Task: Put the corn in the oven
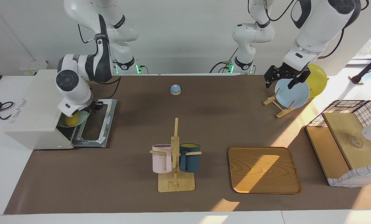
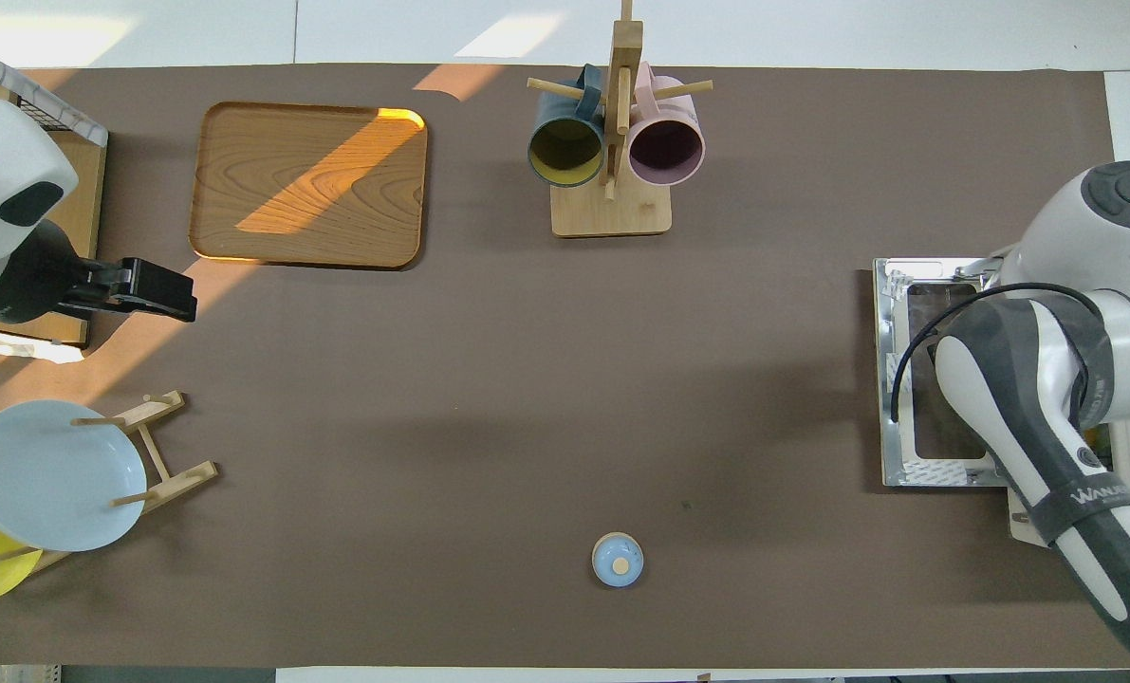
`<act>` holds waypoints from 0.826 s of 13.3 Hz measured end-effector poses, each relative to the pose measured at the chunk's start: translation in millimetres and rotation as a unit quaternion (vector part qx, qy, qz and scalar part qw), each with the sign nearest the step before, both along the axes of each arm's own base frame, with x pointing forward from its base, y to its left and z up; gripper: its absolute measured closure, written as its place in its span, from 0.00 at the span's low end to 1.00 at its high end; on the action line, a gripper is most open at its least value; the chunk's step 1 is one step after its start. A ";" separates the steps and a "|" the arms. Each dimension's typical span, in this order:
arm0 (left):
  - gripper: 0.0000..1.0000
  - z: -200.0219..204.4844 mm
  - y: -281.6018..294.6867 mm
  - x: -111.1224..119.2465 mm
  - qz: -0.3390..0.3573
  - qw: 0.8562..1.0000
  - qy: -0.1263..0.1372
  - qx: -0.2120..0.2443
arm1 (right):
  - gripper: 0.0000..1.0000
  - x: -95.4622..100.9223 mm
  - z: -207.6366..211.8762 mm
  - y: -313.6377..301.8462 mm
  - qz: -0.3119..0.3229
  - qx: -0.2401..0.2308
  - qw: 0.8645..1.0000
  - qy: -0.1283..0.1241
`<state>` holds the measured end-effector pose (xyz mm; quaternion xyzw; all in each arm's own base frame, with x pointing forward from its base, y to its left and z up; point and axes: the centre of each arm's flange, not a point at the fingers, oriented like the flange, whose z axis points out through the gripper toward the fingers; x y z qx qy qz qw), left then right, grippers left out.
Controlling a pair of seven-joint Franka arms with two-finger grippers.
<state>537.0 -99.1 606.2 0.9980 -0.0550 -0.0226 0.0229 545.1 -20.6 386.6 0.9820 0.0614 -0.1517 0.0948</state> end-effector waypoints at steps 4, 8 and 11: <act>0.00 0.0 0.0 0.0 0.000 1.000 0.000 0.000 | 0.99 6.2 5.3 60.9 -0.011 -0.006 1.000 -0.026; 0.00 0.0 0.0 0.0 0.000 1.000 0.000 0.000 | 0.99 -1.6 -50.8 71.7 -0.024 0.037 0.997 -0.065; 0.00 0.0 0.0 0.0 0.000 1.000 0.000 0.000 | 0.99 -8.8 -74.0 65.5 -0.029 0.038 0.997 -0.060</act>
